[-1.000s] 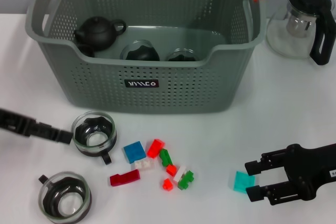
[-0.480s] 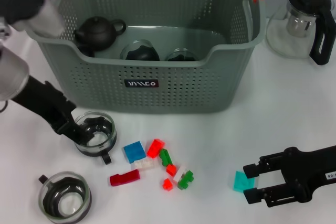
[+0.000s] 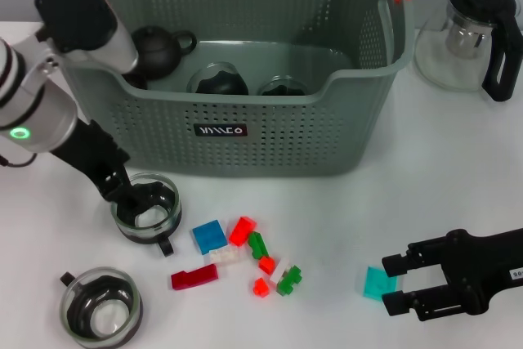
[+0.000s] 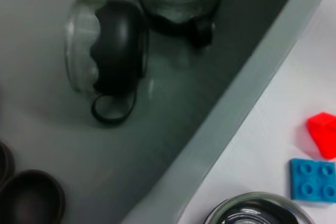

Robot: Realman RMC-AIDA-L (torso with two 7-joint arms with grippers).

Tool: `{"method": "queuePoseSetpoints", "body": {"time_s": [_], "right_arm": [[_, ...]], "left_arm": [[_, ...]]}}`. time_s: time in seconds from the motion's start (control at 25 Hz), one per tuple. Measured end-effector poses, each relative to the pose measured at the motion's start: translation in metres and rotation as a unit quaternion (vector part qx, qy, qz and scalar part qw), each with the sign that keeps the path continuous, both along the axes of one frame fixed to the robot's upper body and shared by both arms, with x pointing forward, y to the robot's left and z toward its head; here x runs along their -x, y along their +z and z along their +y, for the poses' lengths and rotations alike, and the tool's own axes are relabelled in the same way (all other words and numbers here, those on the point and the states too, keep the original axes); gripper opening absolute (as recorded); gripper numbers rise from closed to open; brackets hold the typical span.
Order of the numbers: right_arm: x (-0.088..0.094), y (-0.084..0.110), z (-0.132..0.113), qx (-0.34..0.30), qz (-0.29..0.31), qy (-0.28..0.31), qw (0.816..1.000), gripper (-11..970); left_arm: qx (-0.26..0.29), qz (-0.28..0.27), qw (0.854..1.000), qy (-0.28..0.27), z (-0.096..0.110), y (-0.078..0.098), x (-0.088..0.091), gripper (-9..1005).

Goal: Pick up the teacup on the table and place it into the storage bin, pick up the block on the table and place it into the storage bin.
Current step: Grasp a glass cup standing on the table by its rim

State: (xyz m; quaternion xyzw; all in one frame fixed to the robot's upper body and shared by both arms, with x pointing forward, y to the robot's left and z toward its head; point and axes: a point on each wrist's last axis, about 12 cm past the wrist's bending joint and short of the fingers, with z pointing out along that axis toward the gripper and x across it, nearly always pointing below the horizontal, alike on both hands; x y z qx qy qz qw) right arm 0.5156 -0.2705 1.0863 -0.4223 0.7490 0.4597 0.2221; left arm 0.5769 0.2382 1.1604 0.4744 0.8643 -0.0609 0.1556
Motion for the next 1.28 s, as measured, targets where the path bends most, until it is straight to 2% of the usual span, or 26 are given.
{"method": "queuePoseSetpoints", "body": {"time_s": [0.24,0.64,1.28], "right_arm": [[0.000,0.000,0.000,0.002,0.001,0.000,1.000,684],[0.001,-0.001,-0.003,0.001,0.001,-0.007,1.000,683],[0.001,-0.001,-0.005,-0.001,0.002,-0.013,1.000,684]], "left_arm": [[-0.026,0.013,0.999,-0.018,-0.009,-0.014,-0.001,837],[-0.027,0.053,0.997,-0.051,-0.018,-0.016,0.011,822],[-0.058,0.015,0.997,-0.051,-0.029,-0.024,0.009,797]]}}
